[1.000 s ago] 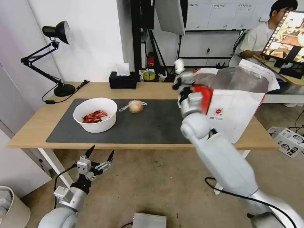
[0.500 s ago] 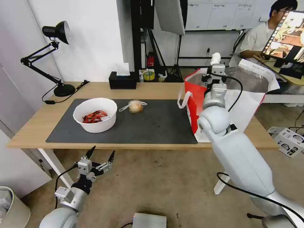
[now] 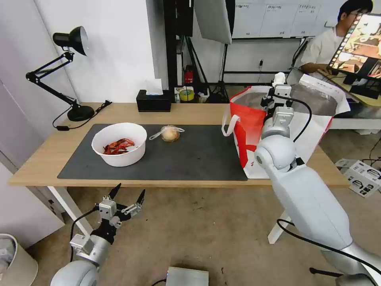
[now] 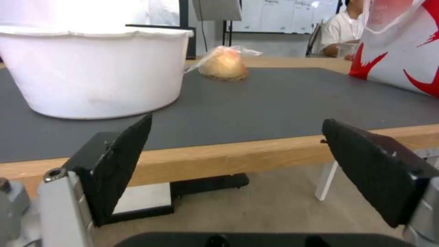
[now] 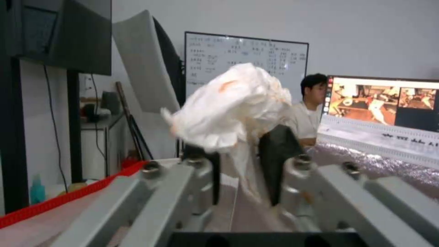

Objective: Pick up the trash from the table and place it into the takeout bag.

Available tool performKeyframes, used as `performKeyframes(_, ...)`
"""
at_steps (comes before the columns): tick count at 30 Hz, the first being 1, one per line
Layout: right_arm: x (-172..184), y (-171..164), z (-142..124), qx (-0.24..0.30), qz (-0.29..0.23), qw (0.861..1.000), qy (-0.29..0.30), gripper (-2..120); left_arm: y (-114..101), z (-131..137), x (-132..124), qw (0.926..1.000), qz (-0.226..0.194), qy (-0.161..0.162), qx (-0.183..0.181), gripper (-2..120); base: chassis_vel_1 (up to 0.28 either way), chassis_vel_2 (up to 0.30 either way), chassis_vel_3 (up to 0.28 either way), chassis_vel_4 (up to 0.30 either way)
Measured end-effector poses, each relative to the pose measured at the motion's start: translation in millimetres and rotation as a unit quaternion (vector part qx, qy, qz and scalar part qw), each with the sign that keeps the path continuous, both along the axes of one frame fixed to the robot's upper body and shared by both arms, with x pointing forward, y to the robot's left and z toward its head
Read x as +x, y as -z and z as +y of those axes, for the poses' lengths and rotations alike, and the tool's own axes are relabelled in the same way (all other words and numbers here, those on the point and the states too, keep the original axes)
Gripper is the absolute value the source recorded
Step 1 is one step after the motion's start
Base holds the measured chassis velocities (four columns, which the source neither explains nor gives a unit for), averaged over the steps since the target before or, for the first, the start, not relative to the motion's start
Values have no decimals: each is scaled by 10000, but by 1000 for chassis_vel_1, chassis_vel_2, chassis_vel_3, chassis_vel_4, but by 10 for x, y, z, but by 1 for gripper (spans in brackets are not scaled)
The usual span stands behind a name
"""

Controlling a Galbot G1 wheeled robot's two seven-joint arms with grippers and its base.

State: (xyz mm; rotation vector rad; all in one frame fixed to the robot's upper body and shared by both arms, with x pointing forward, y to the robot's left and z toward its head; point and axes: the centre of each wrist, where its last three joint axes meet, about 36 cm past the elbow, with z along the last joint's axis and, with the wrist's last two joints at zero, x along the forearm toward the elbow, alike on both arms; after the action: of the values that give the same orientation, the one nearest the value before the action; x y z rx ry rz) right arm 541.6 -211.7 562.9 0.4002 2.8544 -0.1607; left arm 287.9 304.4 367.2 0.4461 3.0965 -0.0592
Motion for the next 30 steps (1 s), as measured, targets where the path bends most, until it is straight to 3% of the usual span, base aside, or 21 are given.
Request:
performKeyframes(2,-14,3,2,-6,49,10000,1,46,2,-25,-10,10000,9,-7,-38,100,0,0,0,0)
performKeyframes(3,-14,3,2,-6,49,10000,1,46,2,-25,-10,10000,9,-7,-38,100,0,0,0,0)
performKeyframes(4,-16,1,-3,-16,54,10000,3,58,-4,-22,-11,10000,4,-9,-34,100,0,0,0,0)
performKeyframes(8,-19,-4,-7,-21,54,10000,1,65,-13,-11,-8,10000,-7,-10,-19,100,0,0,0,0)
performKeyframes(10,-37,-9,-5,-30,64,10000,-11,80,-24,0,-4,10000,-18,-13,-6,100,0,0,0,0)
performKeyframes(15,-59,-12,-18,-15,85,9999,-64,97,-34,-1,-3,10000,-30,-11,-8,100,0,0,0,0)
performKeyframes(24,-86,-56,0,105,53,9989,-459,100,-39,3,0,10000,-39,-20,-7,100,0,0,0,0)
performKeyframes(27,-138,-113,46,364,-141,9901,-1346,100,-45,9,7,10000,-51,-30,-6,100,0,0,0,0)
performKeyframes(28,-138,-113,46,364,-141,9901,-1346,100,-45,9,7,10000,-51,-30,-6,100,0,0,0,0)
performKeyframes(30,-213,-167,103,472,-248,9758,-2119,100,-47,12,10,10000,-56,-38,-9,100,0,0,0,0)
